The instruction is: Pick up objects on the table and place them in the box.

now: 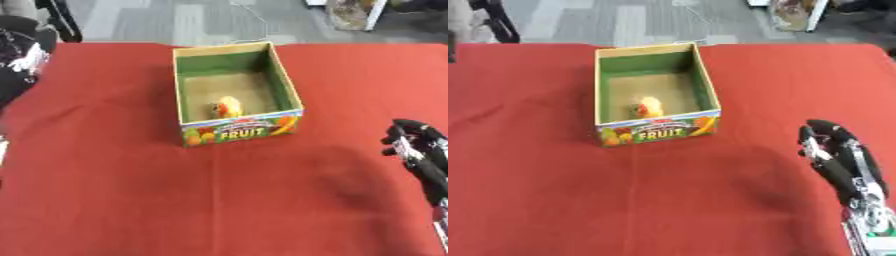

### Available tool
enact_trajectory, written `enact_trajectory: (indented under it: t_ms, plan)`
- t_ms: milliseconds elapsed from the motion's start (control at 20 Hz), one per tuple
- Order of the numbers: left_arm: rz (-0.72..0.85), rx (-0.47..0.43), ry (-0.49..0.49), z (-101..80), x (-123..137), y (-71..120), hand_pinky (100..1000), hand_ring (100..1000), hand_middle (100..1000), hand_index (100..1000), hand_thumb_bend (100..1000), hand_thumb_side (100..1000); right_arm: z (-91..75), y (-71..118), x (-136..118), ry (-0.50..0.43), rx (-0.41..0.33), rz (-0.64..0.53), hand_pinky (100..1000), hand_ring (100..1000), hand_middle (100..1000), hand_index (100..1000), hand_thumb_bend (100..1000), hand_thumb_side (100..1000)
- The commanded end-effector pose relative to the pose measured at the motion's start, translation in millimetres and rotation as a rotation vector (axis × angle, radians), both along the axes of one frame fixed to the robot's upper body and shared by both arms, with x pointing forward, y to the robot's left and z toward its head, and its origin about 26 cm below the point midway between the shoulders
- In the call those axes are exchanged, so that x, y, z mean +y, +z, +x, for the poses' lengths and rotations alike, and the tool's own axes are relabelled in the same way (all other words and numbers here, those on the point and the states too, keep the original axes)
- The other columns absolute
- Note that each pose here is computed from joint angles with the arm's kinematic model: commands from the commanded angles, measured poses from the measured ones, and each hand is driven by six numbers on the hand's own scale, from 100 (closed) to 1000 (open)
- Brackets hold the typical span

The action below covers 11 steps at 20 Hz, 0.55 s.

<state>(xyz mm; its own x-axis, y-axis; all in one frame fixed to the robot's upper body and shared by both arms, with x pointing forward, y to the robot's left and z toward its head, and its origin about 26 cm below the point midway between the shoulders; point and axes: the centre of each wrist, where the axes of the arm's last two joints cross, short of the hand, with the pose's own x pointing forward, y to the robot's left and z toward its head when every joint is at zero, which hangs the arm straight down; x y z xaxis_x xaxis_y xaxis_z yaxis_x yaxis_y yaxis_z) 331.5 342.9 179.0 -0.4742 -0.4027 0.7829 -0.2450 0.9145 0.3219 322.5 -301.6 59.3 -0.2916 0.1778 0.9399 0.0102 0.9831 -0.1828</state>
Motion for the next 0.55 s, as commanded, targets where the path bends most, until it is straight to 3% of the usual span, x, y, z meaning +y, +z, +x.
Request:
enact_trajectory:
  t_ms: [50,550]
  plan:
    - [-0.016,-0.005,0.019,-6.9,3.8,3.4,498,507,524,653,437,410,0.6,8.2,-6.1,-0.012,-0.025,-0.016,559,633,610,757,235,402]
    - [-0.073,0.062,0.007,-12.3,0.5,-13.5,496,504,520,652,412,418,0.2,7.7,-6.7,-0.018,-0.023,-0.013,559,633,610,757,239,402]
